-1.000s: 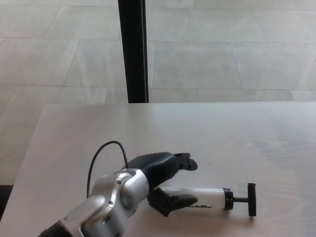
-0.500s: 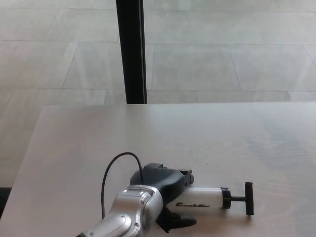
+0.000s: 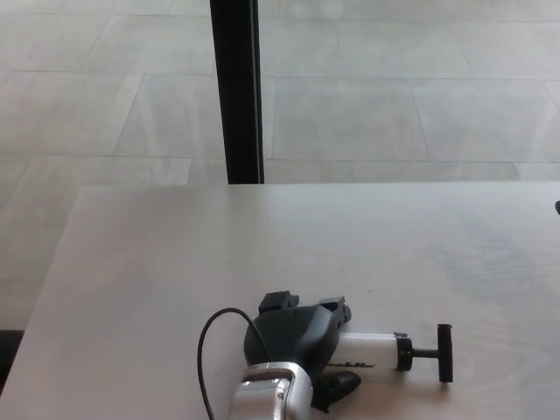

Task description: The robot uses its left hand to lift the air pump kept on the middle of the desk and use the right hand to pull out the handle

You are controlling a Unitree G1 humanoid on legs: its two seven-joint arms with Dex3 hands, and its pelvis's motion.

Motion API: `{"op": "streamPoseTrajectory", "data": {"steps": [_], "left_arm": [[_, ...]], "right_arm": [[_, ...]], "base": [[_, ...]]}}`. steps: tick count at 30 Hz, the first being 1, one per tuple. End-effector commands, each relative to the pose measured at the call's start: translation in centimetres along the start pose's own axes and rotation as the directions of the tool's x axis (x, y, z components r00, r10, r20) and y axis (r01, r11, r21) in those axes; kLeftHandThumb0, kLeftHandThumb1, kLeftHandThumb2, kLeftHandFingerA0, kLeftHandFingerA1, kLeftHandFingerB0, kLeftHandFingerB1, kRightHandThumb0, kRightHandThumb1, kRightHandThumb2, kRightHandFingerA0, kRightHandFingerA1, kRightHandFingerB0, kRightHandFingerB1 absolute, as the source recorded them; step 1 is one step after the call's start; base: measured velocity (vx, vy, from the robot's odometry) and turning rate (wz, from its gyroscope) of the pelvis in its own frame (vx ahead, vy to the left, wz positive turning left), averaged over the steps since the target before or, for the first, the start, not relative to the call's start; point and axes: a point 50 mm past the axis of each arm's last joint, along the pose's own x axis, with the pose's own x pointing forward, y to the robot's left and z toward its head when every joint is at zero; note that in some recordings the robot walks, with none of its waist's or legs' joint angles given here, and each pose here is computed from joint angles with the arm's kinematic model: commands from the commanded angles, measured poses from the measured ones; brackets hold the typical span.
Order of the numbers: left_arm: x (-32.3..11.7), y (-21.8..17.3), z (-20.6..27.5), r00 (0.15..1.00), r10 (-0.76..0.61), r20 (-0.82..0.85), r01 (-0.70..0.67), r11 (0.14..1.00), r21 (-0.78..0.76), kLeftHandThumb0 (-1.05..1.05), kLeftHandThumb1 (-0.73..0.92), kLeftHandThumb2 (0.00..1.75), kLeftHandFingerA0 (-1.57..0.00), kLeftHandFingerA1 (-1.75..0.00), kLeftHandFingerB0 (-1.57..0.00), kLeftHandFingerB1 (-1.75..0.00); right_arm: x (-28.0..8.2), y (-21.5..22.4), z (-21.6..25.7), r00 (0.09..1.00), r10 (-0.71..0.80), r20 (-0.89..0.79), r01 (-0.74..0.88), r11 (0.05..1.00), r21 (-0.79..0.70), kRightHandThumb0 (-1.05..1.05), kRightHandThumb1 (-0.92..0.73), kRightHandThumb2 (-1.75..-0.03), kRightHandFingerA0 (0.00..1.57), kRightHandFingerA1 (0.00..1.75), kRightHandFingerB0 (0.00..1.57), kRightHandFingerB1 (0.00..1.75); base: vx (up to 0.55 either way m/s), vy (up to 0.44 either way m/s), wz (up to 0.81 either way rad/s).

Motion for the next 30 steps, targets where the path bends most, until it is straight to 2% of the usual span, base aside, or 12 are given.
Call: {"op": "streamPoseTrajectory", "data": {"steps": [1,4,5,6,12,13,14,16,19,26,27,30], "left_arm": [[-0.7,-2.9,-2.4,0.995,0.052,-0.091,-0.049,0.998,0.039,-0.55,0.53,0.89,-0.51,-0.76,-0.34,-0.58],[-0.5,-3.2,-2.7,0.997,0.047,-0.059,-0.034,0.978,0.204,-0.55,0.71,0.61,-0.56,-0.85,-0.45,-0.57],[-0.5,-3.4,-2.8,0.998,0.028,-0.054,-0.015,0.975,0.221,-0.55,0.55,0.92,-0.55,-0.80,-0.42,-0.63],[-0.4,-3.5,-2.9,0.999,0.032,-0.043,-0.019,0.963,0.267,-0.54,0.71,0.61,-0.59,-0.87,-0.48,-0.58],[-0.8,-4.7,-4.4,0.999,0.033,-0.036,-0.015,0.906,0.423,-0.50,0.63,0.59,-0.64,-0.94,-0.52,-0.58],[-0.8,-4.9,-4.5,0.999,0.036,-0.031,-0.018,0.896,0.444,-0.48,0.61,0.58,-0.69,-0.91,-0.54,-0.56],[-0.8,-5.0,-4.6,0.999,0.038,-0.019,-0.025,0.887,0.461,-0.41,0.61,0.57,-0.77,-0.97,-0.58,-0.53],[-0.9,-5.1,-4.8,0.999,0.031,-0.004,-0.026,0.888,0.460,-0.32,0.59,0.58,-0.81,-1.14,-0.58,-0.50],[-1.0,-5.5,-4.7,1.000,0.001,0.019,-0.010,0.876,0.483,-0.26,0.58,0.59,-0.82,-1.08,-0.80,-0.64],[-1.5,-6.0,-4.9,0.998,-0.015,0.061,-0.005,0.944,0.329,-0.18,0.75,0.78,-0.75,-1.54,-0.73,-1.05],[-1.4,-6.0,-5.0,0.998,-0.009,0.068,-0.013,0.947,0.321,-0.17,0.72,0.82,-0.73,-1.64,-0.72,-1.14],[-1.4,-5.8,-5.3,0.995,0.018,0.093,-0.045,0.955,0.294,-0.19,0.71,0.91,-0.79,-1.75,-0.71,-1.39]], "right_arm": [[0.3,-0.3,0.3,0.996,-0.084,-0.014,0.084,0.996,-0.009,-0.64,-0.89,-0.67,0.33,0.45,0.32,0.35],[0.3,0.0,0.3,0.996,-0.091,-0.009,0.092,0.996,0.017,-0.67,-0.73,-1.07,0.33,0.58,0.22,0.48],[0.3,0.1,0.4,0.995,-0.097,-0.013,0.097,0.995,0.018,-0.60,-0.88,-0.66,0.35,0.46,0.33,0.35],[0.3,0.1,0.4,0.995,-0.100,-0.017,0.100,0.995,0.017,-0.60,-0.88,-0.66,0.34,0.45,0.33,0.35],[0.4,0.1,0.6,0.991,-0.136,-0.019,0.136,0.991,0.019,-0.60,-0.87,-0.66,0.33,0.45,0.33,0.35],[0.4,0.1,0.6,0.990,-0.137,-0.016,0.138,0.990,0.015,-0.66,-0.72,-1.05,0.31,0.57,0.24,0.48],[0.4,0.1,0.7,0.990,-0.139,-0.014,0.139,0.990,0.012,-0.59,-0.88,-0.66,0.33,0.46,0.32,0.35],[0.3,0.1,0.7,0.989,-0.146,-0.011,0.146,0.989,0.016,-0.59,-0.88,-0.66,0.33,0.46,0.32,0.35],[0.4,0.2,0.7,0.988,-0.156,-0.001,0.156,0.987,0.032,-0.59,-0.69,-1.03,0.34,0.59,0.21,0.48],[0.3,-0.1,0.8,0.978,-0.209,0.016,0.207,0.976,0.067,-0.49,-0.66,-1.03,0.40,0.63,0.26,0.50],[0.3,-0.2,0.7,0.976,-0.216,0.020,0.214,0.974,0.075,-0.51,-0.83,-0.65,0.43,0.54,0.37,0.37],[0.3,-0.2,0.5,0.974,-0.228,0.014,0.226,0.969,0.096,-0.49,-0.82,-0.64,0.53,0.56,0.42,0.38]], "base": [[0.00,0.000,0.00],[0.00,0.000,0.00],[0.00,0.000,0.00],[0.00,0.000,0.00],[0.00,0.000,0.00],[0.00,0.000,0.00],[0.00,0.000,0.00],[0.00,0.000,0.00],[0.00,0.000,0.00],[0.00,0.000,0.00],[0.00,0.000,0.00],[0.00,0.000,0.00]]}}
